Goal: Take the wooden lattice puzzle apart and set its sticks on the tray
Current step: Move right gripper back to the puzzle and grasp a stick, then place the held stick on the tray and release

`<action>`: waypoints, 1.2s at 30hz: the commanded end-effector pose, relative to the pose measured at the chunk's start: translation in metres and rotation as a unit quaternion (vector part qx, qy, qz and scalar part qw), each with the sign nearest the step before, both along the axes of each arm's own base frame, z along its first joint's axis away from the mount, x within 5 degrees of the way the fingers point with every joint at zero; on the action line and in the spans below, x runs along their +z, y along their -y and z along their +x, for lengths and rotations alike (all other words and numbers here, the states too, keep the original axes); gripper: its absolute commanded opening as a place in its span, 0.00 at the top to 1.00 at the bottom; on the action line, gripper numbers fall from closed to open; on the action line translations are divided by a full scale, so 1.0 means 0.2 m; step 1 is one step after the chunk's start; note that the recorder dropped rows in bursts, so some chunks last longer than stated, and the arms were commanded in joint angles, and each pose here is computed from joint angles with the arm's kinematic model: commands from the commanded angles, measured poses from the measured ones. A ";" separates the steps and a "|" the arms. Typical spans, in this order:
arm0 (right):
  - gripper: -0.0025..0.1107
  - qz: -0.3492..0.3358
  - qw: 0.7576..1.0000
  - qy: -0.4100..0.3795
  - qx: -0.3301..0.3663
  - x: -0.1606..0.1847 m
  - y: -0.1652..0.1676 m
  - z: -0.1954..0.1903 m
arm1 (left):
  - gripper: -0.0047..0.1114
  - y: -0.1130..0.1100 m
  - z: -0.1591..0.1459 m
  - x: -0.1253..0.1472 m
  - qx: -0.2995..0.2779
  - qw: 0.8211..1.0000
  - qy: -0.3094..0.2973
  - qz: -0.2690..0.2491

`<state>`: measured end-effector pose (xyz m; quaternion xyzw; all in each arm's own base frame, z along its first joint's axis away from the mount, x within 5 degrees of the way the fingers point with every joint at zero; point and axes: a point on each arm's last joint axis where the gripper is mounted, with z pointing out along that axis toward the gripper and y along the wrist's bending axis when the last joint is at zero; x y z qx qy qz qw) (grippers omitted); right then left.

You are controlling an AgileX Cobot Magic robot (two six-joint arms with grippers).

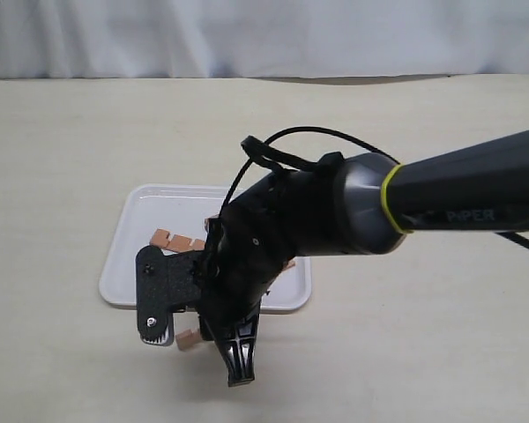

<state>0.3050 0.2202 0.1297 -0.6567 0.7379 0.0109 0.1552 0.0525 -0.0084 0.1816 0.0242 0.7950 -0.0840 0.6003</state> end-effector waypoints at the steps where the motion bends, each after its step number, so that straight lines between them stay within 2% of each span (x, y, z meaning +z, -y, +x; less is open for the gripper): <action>1: 0.69 0.003 1.000 0.009 0.014 0.01 -0.03 -0.02 | 0.96 0.00 0.00 0.00 -0.001 1.000 0.006 -0.002; 10: 0.70 -0.008 1.000 -0.007 0.014 -0.07 -0.03 -0.01 | 0.96 0.00 0.00 0.00 -0.001 1.000 0.004 0.000; 15: 0.94 -0.006 1.000 -0.001 0.015 -0.05 -0.03 -0.01 | 0.96 0.00 0.00 0.00 -0.001 1.000 0.004 0.000; 22: 0.94 0.016 0.999 0.026 0.010 0.10 -0.03 -0.02 | 0.96 0.00 0.00 0.00 -0.001 1.000 0.004 0.000; 25: 0.94 0.041 0.997 0.062 0.008 0.21 -0.03 -0.02 | 0.96 0.00 0.00 0.00 -0.001 1.000 0.004 0.000; 29: 0.94 0.088 0.988 0.123 -0.038 0.32 -0.01 0.03 | 0.96 0.00 0.00 0.00 -0.001 1.000 0.004 0.000; 32: 0.94 0.100 0.981 0.153 -0.070 0.34 0.02 0.09 | 0.96 0.00 0.00 0.00 -0.001 1.000 0.004 0.000; 36: 0.94 0.082 0.979 0.156 -0.104 0.28 0.07 0.14 | 0.96 0.00 0.00 0.00 -0.001 1.000 0.004 0.000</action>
